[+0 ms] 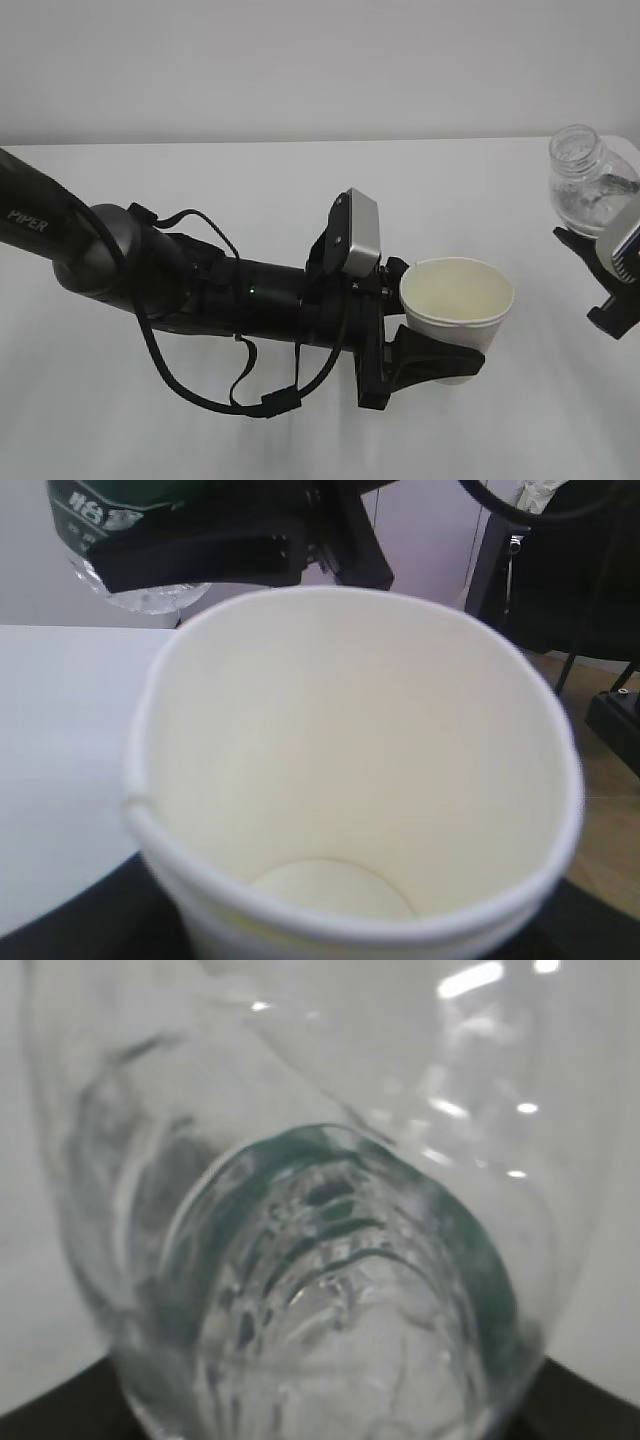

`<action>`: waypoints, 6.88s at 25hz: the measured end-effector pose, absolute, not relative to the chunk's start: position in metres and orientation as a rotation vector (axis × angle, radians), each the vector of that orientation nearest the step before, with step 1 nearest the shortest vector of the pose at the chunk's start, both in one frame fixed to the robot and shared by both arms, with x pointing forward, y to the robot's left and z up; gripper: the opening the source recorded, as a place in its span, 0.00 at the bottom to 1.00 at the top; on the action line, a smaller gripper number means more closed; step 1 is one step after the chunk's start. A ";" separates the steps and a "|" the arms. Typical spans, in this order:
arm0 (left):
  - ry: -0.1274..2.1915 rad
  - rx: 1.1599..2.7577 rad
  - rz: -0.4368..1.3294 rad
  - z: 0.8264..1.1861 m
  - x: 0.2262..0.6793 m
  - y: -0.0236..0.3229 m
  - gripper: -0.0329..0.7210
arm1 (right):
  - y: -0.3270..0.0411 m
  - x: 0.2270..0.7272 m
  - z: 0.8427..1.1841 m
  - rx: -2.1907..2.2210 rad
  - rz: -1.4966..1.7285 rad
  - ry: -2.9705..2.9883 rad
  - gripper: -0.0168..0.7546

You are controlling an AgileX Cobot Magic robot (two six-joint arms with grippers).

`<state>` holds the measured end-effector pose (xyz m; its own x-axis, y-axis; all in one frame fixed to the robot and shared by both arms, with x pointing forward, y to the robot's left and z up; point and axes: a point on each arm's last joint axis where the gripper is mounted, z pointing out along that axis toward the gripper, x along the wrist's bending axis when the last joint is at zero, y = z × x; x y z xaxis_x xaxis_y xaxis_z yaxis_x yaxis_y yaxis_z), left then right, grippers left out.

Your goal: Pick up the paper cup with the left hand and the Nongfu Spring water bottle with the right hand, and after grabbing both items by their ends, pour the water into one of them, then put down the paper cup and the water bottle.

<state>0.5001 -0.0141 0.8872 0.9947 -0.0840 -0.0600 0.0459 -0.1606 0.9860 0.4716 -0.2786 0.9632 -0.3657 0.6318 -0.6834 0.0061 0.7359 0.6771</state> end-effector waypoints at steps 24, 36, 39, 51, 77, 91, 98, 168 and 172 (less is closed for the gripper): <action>-0.019 1.737 -0.145 0.887 0.499 -0.014 0.66 | -0.284 0.461 0.970 0.543 0.622 1.902 0.59; -0.033 1.767 -0.158 0.884 0.488 -0.025 0.66 | -0.287 0.460 0.967 0.492 0.540 1.945 0.59; -0.020 1.766 -0.152 0.884 0.489 -0.025 0.66 | -0.287 0.460 0.967 0.449 0.512 1.951 0.59; -0.018 1.767 -0.151 0.884 0.488 -0.025 0.66 | -0.287 0.460 0.967 0.336 0.439 1.964 0.59; -0.024 1.767 -0.156 0.884 0.486 -0.027 0.66 | -0.286 0.460 0.969 0.171 0.348 1.947 0.59; -0.012 1.762 -0.152 0.885 0.487 -0.027 0.66 | -0.285 0.461 0.971 0.062 0.286 1.927 0.59; 0.004 1.755 -0.147 0.885 0.488 -0.027 0.66 | -0.284 0.462 0.973 0.041 0.287 1.900 0.59; 0.032 1.785 -0.110 0.884 0.494 -0.028 0.66 | -0.279 0.479 0.975 -0.165 0.221 1.797 0.59; 0.032 1.785 -0.110 0.884 0.494 -0.028 0.66 | -0.279 0.479 0.975 -0.173 0.214 1.795 0.59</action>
